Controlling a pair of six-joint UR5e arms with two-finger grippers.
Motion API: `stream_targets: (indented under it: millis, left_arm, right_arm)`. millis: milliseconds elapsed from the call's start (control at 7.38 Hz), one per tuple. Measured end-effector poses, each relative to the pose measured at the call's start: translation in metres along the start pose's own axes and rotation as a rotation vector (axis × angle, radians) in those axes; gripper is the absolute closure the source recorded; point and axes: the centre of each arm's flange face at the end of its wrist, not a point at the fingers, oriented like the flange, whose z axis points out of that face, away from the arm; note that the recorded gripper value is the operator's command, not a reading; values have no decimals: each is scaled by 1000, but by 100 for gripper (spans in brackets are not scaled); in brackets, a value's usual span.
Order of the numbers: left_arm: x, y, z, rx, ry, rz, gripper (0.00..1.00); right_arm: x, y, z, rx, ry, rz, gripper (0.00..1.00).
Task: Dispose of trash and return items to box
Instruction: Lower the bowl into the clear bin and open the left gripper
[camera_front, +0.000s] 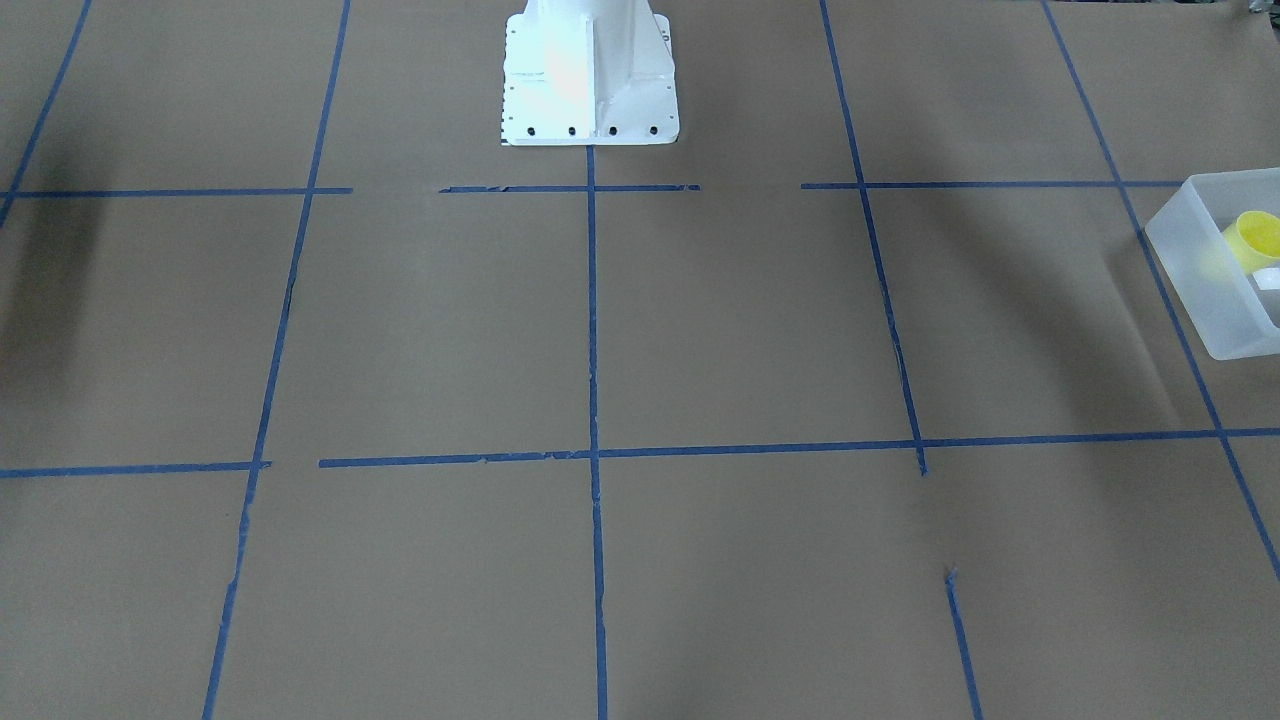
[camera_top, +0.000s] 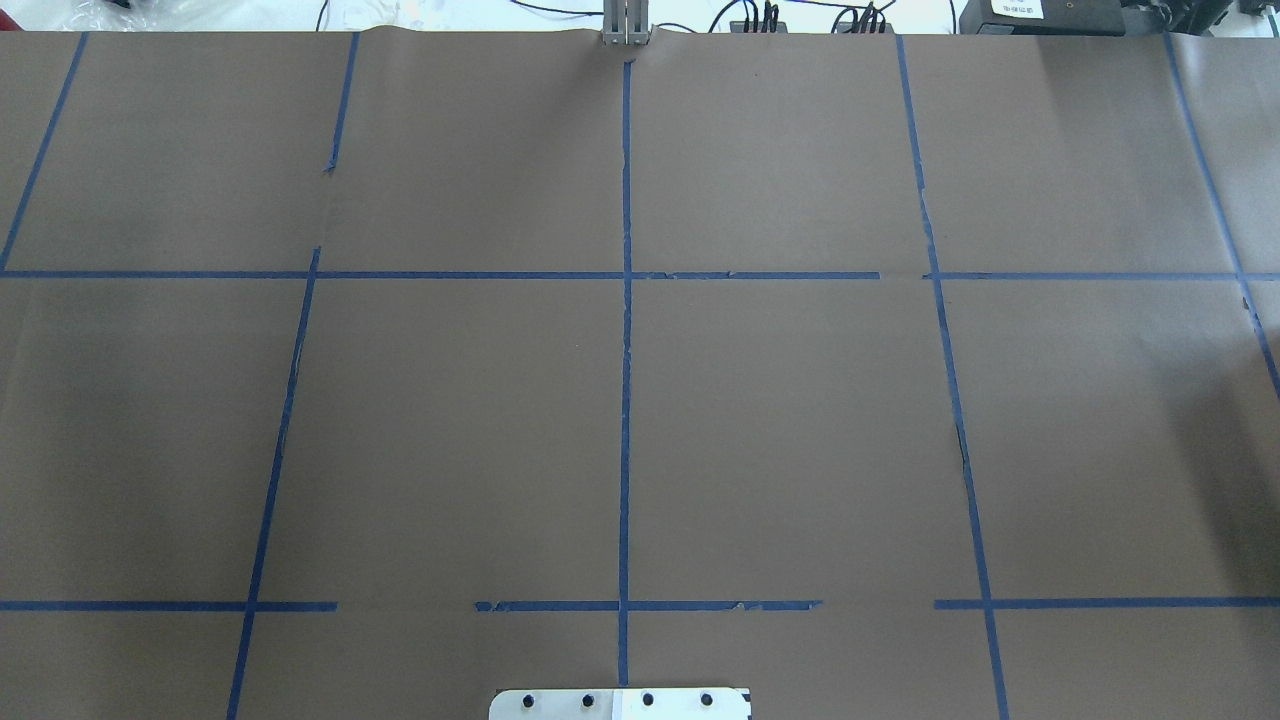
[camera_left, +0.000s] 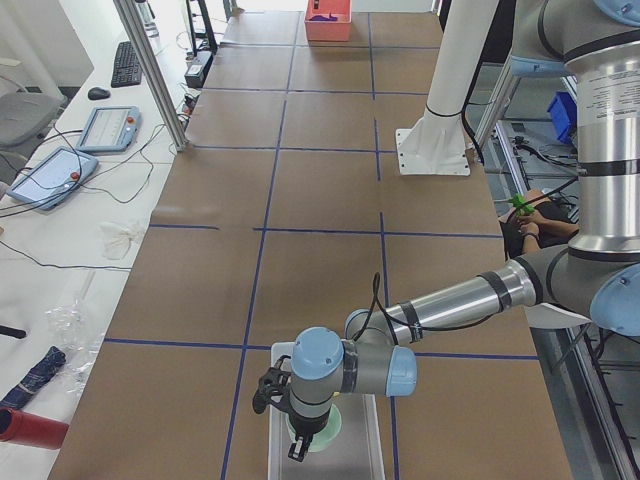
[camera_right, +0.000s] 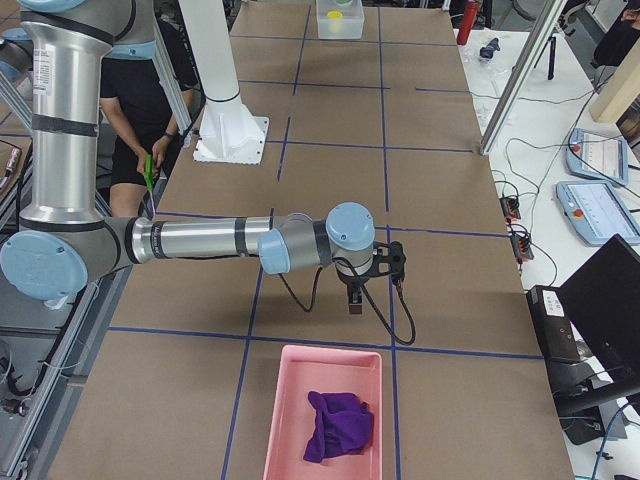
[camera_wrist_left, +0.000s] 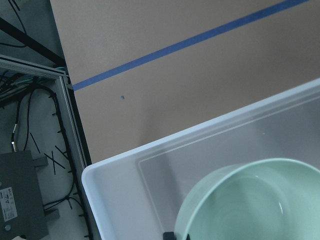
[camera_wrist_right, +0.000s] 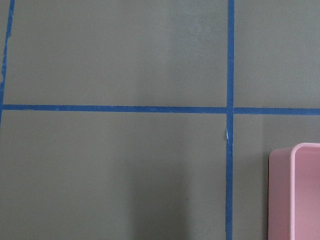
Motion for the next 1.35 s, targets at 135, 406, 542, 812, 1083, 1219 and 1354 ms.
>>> stream_targets:
  millis: [135, 406, 542, 812, 1083, 1219, 1354]
  left_arm:
    - [0, 1, 1, 0, -1, 4, 0]
    - [-2, -2, -7, 18, -5, 4, 0]
    - [-6, -8, -23, 51, -13, -8, 0]
    - [-1, -33, -62, 145, 20, -54, 0]
    - [21, -59, -105, 239, 104, -176, 0]
    - [33, -68, -117, 254, 151, -227, 0]
    - [48, -78, -124, 242, 202, -245, 0]
  right_arm:
    - [0, 0, 0, 0, 0, 0, 0]
    - [-1, -2, -1, 3, 0, -3, 0]
    - [-2, -3, -2, 4, 0, -5, 0]
    - [-3, -4, -2, 6, 0, -7, 0]
    - [-4, -5, -2, 7, 0, -8, 0]
    - [-4, -5, -2, 7, -1, -8, 0]
    - [-4, -5, -3, 7, -1, -8, 0]
